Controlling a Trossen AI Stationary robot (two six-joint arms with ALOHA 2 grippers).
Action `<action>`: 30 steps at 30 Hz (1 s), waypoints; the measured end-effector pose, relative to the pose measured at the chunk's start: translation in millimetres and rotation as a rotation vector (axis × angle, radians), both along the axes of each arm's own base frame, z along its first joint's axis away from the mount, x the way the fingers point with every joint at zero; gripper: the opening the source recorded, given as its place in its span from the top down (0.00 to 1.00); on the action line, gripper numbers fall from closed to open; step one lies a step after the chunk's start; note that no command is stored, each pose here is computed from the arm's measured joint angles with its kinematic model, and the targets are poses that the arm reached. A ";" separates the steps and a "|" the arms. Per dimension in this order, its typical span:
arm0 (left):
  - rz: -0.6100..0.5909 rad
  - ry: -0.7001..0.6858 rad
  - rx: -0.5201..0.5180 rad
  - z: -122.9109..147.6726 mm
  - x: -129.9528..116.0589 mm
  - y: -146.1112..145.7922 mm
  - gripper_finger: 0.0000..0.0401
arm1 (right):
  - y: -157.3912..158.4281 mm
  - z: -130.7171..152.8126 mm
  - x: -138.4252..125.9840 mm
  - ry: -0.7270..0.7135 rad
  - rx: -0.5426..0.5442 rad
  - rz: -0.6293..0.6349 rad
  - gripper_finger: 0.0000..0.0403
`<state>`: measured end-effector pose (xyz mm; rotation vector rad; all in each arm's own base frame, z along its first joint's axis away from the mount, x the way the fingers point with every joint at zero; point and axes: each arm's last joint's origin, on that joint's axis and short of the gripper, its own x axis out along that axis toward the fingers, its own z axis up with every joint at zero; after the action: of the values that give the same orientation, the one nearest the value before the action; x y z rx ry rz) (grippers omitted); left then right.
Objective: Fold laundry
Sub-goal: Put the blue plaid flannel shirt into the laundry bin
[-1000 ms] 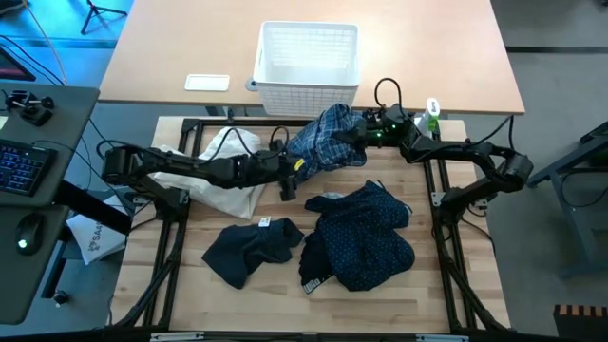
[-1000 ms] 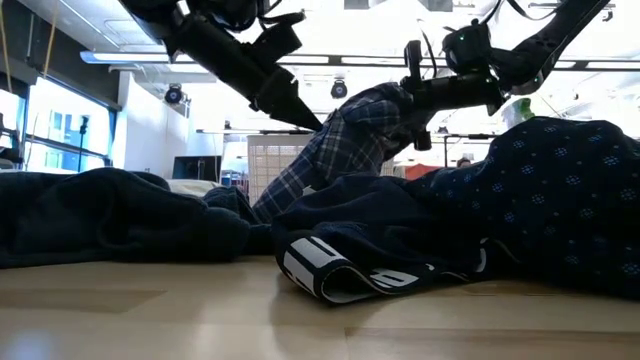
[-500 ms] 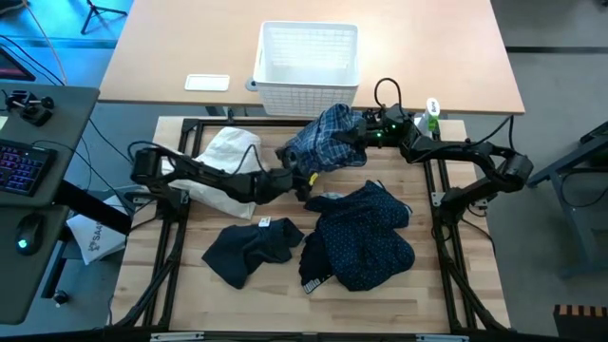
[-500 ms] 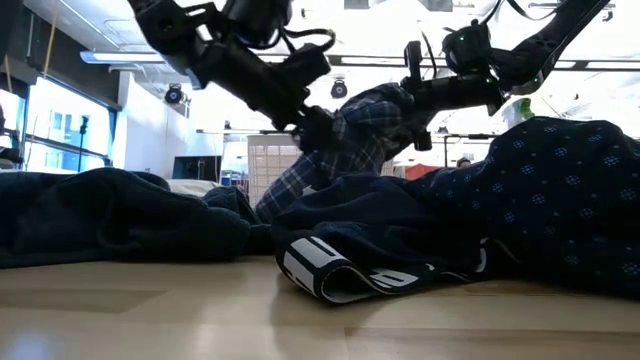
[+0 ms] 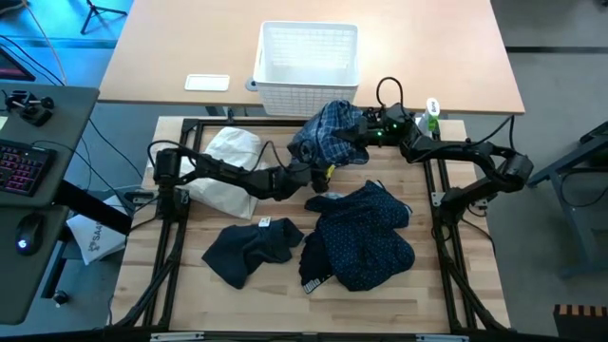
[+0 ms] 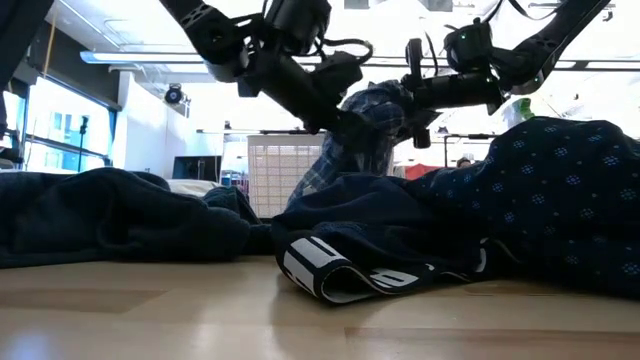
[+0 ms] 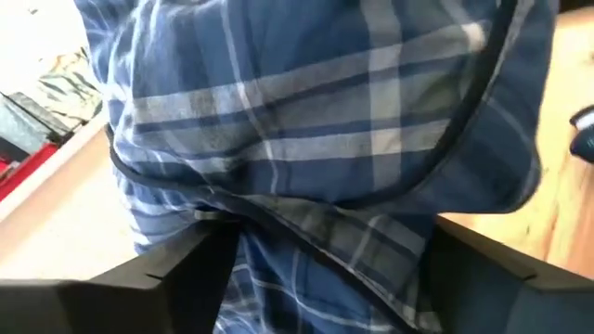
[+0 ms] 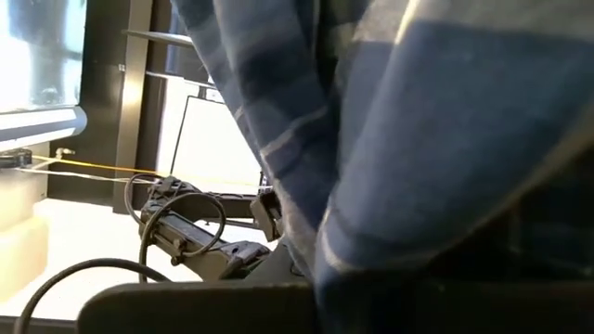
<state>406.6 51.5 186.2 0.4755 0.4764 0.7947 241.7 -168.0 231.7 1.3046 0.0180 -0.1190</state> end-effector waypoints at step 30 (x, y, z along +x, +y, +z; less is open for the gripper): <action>-0.257 0.262 -0.069 90.5 -71.2 13.5 0.99 | -11.3 7.7 -15.2 -0.066 -0.040 0.206 0.44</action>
<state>335.4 64.9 276.6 0.5669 0.6686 0.4685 226.5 -179.2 239.4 1.2584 0.0933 0.0995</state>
